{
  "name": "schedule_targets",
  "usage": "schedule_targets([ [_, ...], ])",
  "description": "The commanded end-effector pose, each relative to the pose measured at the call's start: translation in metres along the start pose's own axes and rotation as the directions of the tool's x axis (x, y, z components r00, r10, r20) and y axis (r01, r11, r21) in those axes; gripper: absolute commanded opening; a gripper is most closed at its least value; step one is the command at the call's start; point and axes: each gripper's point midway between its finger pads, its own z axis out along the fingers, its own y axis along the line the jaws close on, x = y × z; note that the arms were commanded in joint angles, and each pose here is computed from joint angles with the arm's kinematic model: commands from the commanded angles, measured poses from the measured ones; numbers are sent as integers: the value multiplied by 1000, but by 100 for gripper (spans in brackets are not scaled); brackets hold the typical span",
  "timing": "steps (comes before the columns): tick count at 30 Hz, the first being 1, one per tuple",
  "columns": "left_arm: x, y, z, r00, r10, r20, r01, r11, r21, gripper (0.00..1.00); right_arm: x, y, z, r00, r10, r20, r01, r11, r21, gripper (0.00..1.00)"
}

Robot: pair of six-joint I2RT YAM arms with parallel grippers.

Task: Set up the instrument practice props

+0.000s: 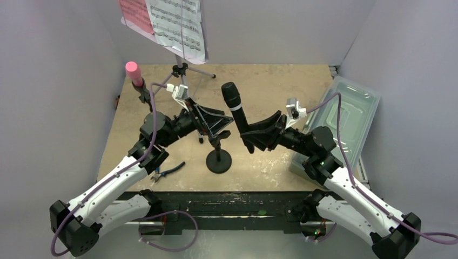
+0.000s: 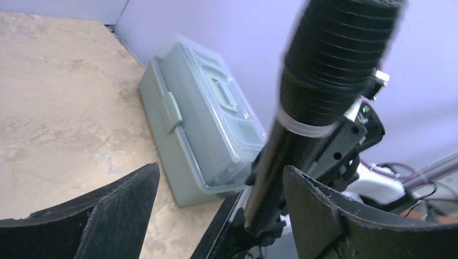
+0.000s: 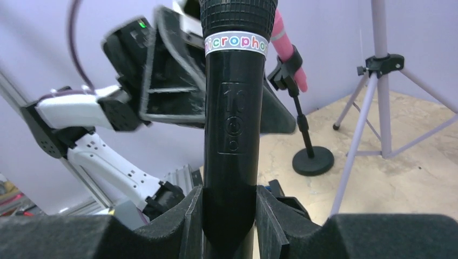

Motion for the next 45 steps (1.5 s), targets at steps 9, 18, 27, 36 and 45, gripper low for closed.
schedule_targets([
  [9, -24, -70, -4, 947, -257, 191, 146, 878, 456, 84, -32, 26, -13, 979, 12, 205, -1, 999, -54, 0],
  [18, 7, -98, 11, 973, -184, 142, 91, 863, 496, 73, -35, 30, -12, 975, 51, 214, -36, 996, -76, 0],
  [27, 8, -82, 25, 979, -119, 166, 48, 925, 378, 47, -30, 31, -18, 983, 37, 180, -30, 999, -45, 0],
  [36, 12, -82, 40, 980, -147, 133, 85, 917, 389, 39, -27, 32, -15, 987, 38, 156, -30, 998, -52, 7],
  [45, -3, -70, 29, 983, 134, 123, -156, 969, 192, 7, -20, -1, -19, 996, 0, 89, -13, 989, 150, 75],
])
